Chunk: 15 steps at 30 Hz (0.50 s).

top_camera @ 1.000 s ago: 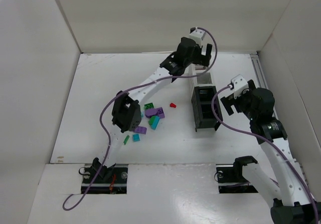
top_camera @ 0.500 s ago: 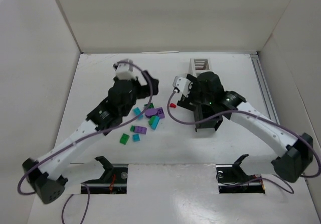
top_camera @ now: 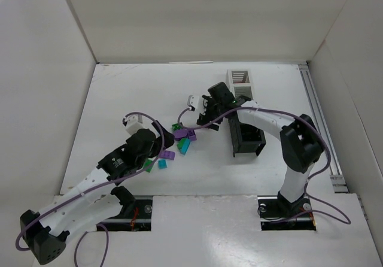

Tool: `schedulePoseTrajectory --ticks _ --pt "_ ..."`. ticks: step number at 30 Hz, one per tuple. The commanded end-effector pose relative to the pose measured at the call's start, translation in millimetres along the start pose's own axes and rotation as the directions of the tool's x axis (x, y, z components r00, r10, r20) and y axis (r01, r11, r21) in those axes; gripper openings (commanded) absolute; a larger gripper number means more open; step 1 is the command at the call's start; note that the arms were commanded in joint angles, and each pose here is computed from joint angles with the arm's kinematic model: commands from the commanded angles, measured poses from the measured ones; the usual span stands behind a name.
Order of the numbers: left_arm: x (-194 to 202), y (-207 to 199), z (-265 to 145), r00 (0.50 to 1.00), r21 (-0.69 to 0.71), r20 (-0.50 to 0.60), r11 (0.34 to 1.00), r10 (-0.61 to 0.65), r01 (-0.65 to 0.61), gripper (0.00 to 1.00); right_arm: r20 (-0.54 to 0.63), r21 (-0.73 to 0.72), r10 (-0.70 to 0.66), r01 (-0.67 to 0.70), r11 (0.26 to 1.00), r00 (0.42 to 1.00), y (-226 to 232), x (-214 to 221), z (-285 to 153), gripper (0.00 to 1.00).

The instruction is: Sort the legos into containers by color

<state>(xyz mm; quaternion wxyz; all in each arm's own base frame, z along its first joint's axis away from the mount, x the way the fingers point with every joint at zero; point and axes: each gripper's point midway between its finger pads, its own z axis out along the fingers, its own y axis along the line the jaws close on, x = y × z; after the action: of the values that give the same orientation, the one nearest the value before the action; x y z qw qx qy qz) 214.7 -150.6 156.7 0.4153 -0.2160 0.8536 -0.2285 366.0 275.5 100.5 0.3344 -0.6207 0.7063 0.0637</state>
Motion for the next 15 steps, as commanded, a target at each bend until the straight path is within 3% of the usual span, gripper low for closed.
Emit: schedulePoseTrajectory --ticks 1,13,15 --pt "5 8 -3 0.999 -0.030 -0.015 0.998 -0.052 0.052 1.00 0.080 0.005 -0.009 0.008 1.000 0.997 -15 -22 10 0.79" --pt "9 17 -4 0.997 -0.056 -0.015 0.995 -0.080 0.079 1.00 0.018 0.017 0.111 -0.111 0.994 0.994 -14 4 52 0.68" --pt "10 21 -6 0.997 -0.064 -0.019 0.995 -0.076 0.074 1.00 0.013 0.035 0.136 -0.137 0.990 0.991 -15 7 53 0.62"
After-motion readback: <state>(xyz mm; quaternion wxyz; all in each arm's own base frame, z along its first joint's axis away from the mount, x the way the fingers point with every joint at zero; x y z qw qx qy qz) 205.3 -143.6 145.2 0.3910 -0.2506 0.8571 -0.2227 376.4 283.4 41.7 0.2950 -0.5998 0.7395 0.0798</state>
